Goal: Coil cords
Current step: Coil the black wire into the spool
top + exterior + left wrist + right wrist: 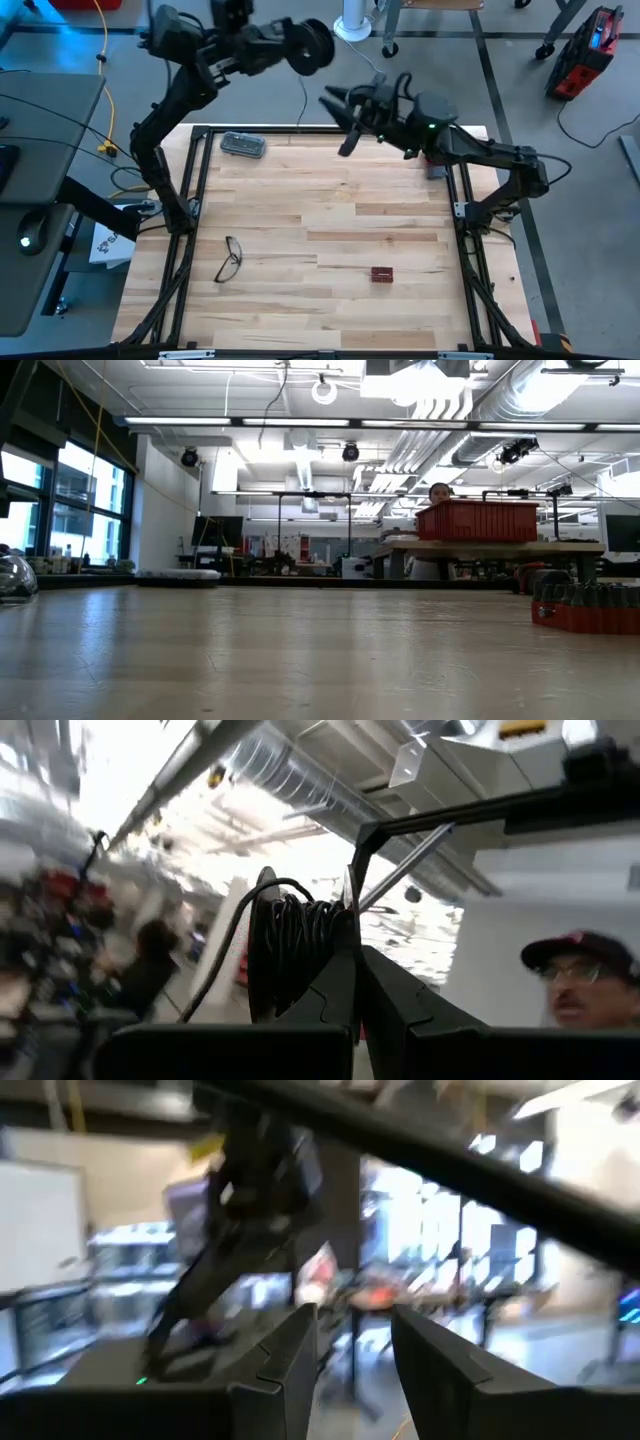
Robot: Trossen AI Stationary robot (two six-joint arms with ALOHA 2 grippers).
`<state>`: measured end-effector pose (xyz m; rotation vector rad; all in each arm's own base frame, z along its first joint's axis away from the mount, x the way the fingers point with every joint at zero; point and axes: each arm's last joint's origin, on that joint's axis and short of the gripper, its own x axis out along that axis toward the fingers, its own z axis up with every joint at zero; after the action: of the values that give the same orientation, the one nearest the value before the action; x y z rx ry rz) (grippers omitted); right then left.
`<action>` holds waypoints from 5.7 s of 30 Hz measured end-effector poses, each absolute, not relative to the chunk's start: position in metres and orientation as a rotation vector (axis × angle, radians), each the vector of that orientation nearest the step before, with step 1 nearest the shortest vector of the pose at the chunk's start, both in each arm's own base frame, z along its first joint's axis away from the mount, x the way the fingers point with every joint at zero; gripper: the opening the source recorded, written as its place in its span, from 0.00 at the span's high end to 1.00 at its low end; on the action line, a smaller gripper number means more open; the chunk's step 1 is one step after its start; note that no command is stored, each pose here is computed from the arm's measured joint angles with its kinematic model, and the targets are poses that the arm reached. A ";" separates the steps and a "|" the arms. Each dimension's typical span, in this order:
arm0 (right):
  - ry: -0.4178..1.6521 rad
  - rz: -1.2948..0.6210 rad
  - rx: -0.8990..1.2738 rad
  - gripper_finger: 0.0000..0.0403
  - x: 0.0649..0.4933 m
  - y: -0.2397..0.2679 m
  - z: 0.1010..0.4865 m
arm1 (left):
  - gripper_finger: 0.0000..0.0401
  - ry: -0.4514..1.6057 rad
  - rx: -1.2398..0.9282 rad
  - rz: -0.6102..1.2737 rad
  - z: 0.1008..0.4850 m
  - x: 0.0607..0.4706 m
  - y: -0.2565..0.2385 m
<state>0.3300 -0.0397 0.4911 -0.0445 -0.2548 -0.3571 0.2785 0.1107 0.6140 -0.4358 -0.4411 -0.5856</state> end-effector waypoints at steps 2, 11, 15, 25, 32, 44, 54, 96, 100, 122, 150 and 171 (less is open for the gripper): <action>-0.303 -0.421 -0.080 0.70 0.326 -0.041 0.497 | 1.00 -0.460 -0.374 -0.565 0.618 0.270 0.109; -0.290 -0.712 -0.161 0.70 0.311 -0.061 0.506 | 1.00 -0.412 -0.216 -0.379 0.614 0.260 0.118; -0.251 -0.777 -0.182 0.70 0.309 -0.072 0.504 | 1.00 -0.394 -0.212 -0.324 0.611 0.258 0.125; -0.219 -0.470 -0.036 0.70 0.319 -0.067 0.492 | 1.00 -0.402 -0.221 -0.285 0.611 0.255 0.133; -0.232 -0.383 -0.123 0.70 0.316 -0.064 0.496 | 1.00 -0.367 -0.193 -0.278 0.608 0.254 0.138; -0.296 -0.276 -0.315 0.70 0.281 -0.033 0.523 | 1.00 -0.268 -0.227 -0.218 0.600 0.242 0.156; -0.480 -0.477 -0.385 0.70 0.255 -0.078 0.545 | 1.00 -0.170 -0.390 -0.304 0.594 0.252 0.136; -0.298 -0.255 -0.244 0.70 0.300 -0.058 0.512 | 1.00 -0.155 -0.194 -0.233 0.593 0.223 0.166; -0.310 -0.237 -0.295 0.70 0.291 -0.051 0.517 | 1.00 -0.152 -0.214 -0.229 0.593 0.221 0.168; -0.506 -0.560 -0.412 0.70 0.197 -0.058 0.596 | 1.00 -0.210 -0.132 -0.013 0.615 0.152 0.163; -0.337 -0.261 -0.274 0.70 0.299 -0.062 0.544 | 1.00 -0.114 -0.148 -0.042 0.593 0.227 0.111; -0.116 -0.147 -0.151 0.70 0.339 -0.066 0.503 | 1.00 -0.439 -0.135 -0.153 0.622 0.235 0.103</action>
<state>0.3389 -0.0657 0.5031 -0.1510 -0.1162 -0.1466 0.2353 0.1027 0.6221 -0.1354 -0.4391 -0.1532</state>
